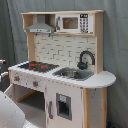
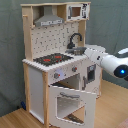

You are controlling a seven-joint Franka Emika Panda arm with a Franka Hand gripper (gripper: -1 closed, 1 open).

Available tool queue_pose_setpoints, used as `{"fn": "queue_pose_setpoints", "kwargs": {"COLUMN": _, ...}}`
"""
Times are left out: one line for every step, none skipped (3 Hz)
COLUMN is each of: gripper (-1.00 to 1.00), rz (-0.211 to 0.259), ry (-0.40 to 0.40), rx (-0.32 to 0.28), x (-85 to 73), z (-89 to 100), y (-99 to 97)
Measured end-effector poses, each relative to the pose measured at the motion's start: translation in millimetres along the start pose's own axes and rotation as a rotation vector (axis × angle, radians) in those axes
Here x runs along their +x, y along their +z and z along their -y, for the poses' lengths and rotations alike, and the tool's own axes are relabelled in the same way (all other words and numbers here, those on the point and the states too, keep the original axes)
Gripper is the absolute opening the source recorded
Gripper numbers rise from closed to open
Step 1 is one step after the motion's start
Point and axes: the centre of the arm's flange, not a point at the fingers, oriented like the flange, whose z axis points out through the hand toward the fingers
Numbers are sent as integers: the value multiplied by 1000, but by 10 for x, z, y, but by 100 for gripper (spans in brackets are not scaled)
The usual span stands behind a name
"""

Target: Play with the kitchen

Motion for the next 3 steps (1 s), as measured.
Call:
{"fn": "queue_pose_setpoints", "kwargs": {"gripper": 100, "rz": -10, "ry": -17, "rx": -122, "x": 37, "z": -30, "y": -92}}
{"fn": "queue_pose_setpoints", "kwargs": {"gripper": 100, "rz": -25, "ry": -37, "rx": -224, "x": 98, "z": -34, "y": -168}}
{"fn": "queue_pose_setpoints", "kwargs": {"gripper": 100, "rz": -64, "ry": -67, "rx": -338, "x": 202, "z": -13, "y": -269}}
